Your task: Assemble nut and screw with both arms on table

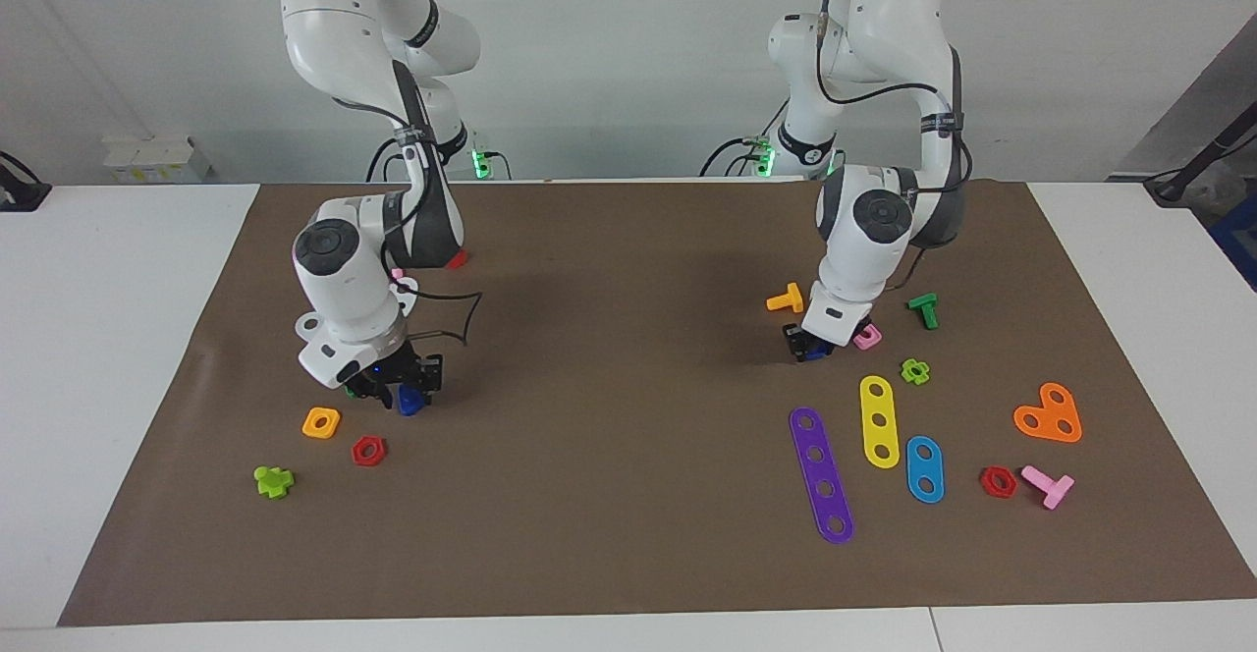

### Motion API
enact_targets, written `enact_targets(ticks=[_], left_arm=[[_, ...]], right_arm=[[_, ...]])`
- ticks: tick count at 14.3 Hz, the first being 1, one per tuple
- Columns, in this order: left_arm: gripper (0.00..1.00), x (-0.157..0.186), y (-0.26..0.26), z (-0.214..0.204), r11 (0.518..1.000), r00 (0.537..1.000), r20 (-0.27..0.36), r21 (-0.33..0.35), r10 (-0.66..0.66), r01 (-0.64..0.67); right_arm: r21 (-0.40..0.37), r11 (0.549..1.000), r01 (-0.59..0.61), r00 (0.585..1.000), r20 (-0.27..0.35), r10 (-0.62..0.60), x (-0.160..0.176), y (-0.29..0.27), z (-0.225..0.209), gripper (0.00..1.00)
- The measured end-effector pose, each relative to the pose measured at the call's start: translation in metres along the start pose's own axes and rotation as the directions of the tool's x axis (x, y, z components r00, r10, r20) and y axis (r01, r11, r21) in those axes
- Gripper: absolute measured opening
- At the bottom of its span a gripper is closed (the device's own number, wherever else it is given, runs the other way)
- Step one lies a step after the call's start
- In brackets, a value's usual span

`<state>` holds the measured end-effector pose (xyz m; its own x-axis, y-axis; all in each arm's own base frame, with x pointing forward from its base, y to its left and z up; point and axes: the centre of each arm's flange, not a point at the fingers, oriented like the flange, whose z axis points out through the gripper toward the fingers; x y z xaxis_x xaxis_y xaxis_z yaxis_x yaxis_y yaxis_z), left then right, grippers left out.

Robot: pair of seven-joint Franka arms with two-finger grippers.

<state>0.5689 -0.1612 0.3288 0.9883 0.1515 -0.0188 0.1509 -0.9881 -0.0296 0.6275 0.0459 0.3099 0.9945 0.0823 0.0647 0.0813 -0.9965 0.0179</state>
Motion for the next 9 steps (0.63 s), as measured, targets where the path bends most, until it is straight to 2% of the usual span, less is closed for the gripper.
enact_targets(ticks=[1, 2, 3, 7, 9], left_arm=[[0.47, 0.007, 0.003, -0.014, 1.0, 1.0, 0.005, 0.003, -0.001, 0.001], [0.47, 0.014, 0.005, -0.027, 1.0, 1.0, 0.008, 0.005, -0.002, 0.002], [0.47, 0.02, 0.007, -0.038, 1.0, 1.0, 0.007, 0.006, -0.004, 0.004], [0.47, 0.031, 0.009, -0.049, 1.0, 1.0, -0.002, 0.005, -0.008, 0.008], [0.47, 0.034, 0.01, -0.053, 1.0, 1.0, 0.001, 0.006, -0.009, 0.009]], right_arm=[[0.0, 1.0, 0.0, 1.0, 0.003, 0.0, 0.0, 0.0, -0.001, 0.55], [0.0, 1.0, 0.0, 1.0, 0.008, 0.0, -0.001, 0.0, -0.001, 0.48], [0.0, 1.0, 0.0, 1.0, 0.015, 0.0, -0.002, 0.0, -0.001, 0.48], [-0.001, 1.0, 0.0, 0.999, 0.042, 0.0, -0.005, 0.0, 0.0, 0.39], [-0.001, 1.0, 0.0, 0.999, 0.051, 0.0, -0.006, 0.0, -0.001, 0.19]])
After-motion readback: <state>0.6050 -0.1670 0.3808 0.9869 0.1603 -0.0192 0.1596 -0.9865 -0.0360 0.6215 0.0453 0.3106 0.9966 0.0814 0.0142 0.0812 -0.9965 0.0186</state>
